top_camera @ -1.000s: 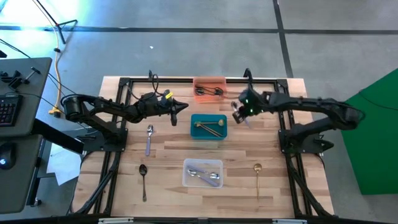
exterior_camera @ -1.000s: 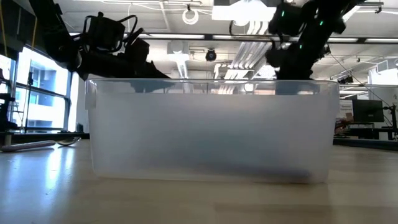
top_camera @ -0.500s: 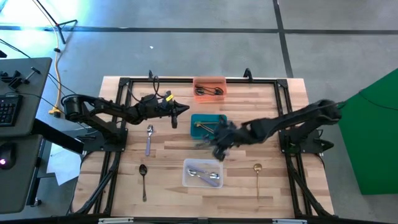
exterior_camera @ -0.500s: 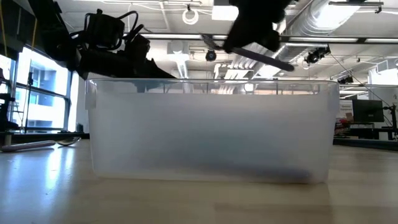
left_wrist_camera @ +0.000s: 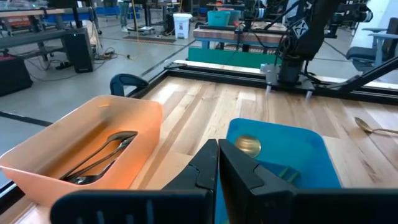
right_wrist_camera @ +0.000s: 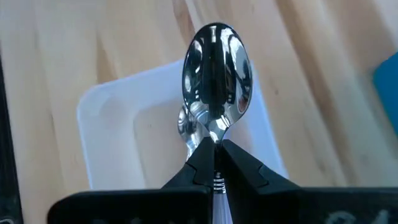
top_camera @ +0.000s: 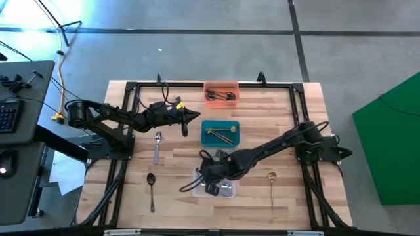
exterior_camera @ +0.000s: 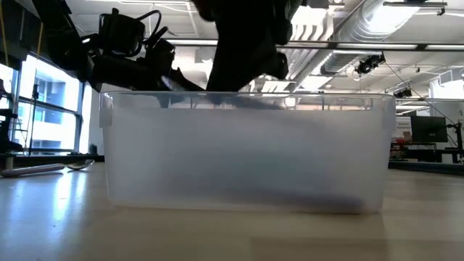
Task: Sort silverware by color (type)
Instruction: Put the purple spoon into the transparent bin, then put the black spoon into the orange bin
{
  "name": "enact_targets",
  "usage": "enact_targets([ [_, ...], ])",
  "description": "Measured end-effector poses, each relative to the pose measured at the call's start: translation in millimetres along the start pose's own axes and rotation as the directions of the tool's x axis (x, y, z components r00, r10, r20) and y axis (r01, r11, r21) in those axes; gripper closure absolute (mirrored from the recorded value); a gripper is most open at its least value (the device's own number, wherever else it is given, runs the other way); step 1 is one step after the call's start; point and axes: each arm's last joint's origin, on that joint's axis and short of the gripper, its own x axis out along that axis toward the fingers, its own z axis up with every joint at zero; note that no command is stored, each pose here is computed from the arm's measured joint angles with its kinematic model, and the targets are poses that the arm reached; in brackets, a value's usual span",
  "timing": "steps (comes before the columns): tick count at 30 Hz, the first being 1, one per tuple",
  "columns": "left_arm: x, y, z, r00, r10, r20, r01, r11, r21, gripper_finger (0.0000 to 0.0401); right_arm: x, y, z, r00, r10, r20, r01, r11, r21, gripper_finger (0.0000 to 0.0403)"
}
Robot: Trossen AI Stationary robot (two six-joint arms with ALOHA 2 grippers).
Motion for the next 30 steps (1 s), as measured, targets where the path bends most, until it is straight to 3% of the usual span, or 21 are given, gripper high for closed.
enact_targets([
  [9, 0.0, 0.0, 0.0, 1.0, 0.0, 0.0, 0.0, 1.0, 0.0, 0.0396, 30.0, 0.7, -8.5, 0.997, 0.01, -0.083, -0.009, 1.0, 0.009, 0.0388],
  [16, 0.0, 0.0, -3.0, 1.0, -0.001, -0.031, 0.0, 1.0, -0.028, 0.0396, 29.3, 0.6, -8.8, 0.995, 0.022, -0.101, -0.025, 0.999, -0.032, 0.0313],
  [20, -0.1, 0.0, -4.5, 0.999, -0.002, -0.046, 0.0, 1.0, -0.03, 0.0396, 17.2, 3.6, -0.6, 0.993, 0.007, -0.117, -0.021, 0.994, -0.112, 0.0285],
  [23, -0.1, 0.0, -4.4, 0.999, -0.002, -0.046, 0.001, 1.0, -0.03, 0.0396, -0.1, 3.9, 7.3, 0.988, -0.062, -0.14, 0.036, 0.982, -0.185, 0.0298],
  [30, -0.1, -0.3, -4.5, 0.999, -0.014, -0.046, 0.013, 0.999, -0.03, 0.0397, -35.1, -5.8, 12.6, 0.939, -0.295, -0.174, 0.228, 0.918, -0.325, 0.0395],
])
